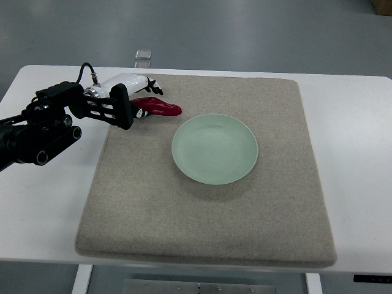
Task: Place red pepper on plate with left hand
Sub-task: 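Close the left hand's fingers around the red pepper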
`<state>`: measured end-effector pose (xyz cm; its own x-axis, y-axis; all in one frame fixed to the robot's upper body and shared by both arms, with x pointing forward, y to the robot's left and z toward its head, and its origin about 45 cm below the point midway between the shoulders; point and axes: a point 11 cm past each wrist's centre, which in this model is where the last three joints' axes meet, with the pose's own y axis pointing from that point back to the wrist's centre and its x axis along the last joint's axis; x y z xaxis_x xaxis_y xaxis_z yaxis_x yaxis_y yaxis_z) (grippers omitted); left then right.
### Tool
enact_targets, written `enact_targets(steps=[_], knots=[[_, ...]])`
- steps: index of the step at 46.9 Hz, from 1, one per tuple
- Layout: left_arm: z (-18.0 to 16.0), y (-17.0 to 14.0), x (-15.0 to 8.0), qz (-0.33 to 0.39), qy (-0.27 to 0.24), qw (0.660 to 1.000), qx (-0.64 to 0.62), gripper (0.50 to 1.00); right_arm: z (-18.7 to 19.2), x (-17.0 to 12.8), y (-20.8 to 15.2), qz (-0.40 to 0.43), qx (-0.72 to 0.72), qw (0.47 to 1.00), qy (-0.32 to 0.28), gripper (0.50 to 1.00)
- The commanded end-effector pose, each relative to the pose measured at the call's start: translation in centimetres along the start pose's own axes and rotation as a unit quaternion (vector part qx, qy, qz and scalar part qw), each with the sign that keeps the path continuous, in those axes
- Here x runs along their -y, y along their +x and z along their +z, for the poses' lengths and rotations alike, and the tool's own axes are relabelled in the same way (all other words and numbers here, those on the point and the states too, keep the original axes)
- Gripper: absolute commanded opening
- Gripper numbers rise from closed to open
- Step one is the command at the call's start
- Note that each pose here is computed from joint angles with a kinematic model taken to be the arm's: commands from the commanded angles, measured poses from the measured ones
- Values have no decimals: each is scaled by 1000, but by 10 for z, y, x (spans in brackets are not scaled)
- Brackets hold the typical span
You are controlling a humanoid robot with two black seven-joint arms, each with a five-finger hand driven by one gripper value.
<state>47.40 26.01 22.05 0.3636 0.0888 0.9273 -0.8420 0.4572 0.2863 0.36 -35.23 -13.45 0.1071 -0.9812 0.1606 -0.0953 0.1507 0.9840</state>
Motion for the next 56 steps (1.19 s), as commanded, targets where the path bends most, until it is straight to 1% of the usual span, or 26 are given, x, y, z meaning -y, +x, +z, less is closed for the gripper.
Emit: enact_targets(steps=[1, 9, 15, 23, 27, 41, 47, 50, 54, 56], knots=[[0, -1, 0, -1, 0, 1000, 1, 739, 0, 0, 0, 0, 0, 1000, 0, 928], [0, -2, 0, -2, 0, 1000, 1, 735, 0, 0, 0, 0, 0, 1000, 0, 928], [-3, -8, -2, -5, 3, 1000, -2, 722, 0, 0, 0, 0, 0, 1000, 0, 928], [-3, -8, -2, -5, 3, 1000, -2, 696, 0, 0, 0, 0, 0, 1000, 0, 928], [-2, -8, -2, -5, 3, 1000, -2, 675, 0, 0, 0, 0, -1, 1000, 0, 928], [-2, -8, -2, -4, 3, 1000, -3, 671, 0, 0, 0, 0, 0, 1000, 0, 928], [-2, -8, -2, -4, 3, 1000, -3, 613, 0, 0, 0, 0, 0, 1000, 0, 928], [-2, -7, -2, -3, 3, 1000, -3, 576, 0, 0, 0, 1, 0, 1000, 0, 928], [-2, -8, -2, -4, 3, 1000, -5, 500, 0, 0, 0, 0, 0, 1000, 0, 928], [-1, -7, -1, -2, 2, 1000, -5, 500, 0, 0, 0, 0, 0, 1000, 0, 928]])
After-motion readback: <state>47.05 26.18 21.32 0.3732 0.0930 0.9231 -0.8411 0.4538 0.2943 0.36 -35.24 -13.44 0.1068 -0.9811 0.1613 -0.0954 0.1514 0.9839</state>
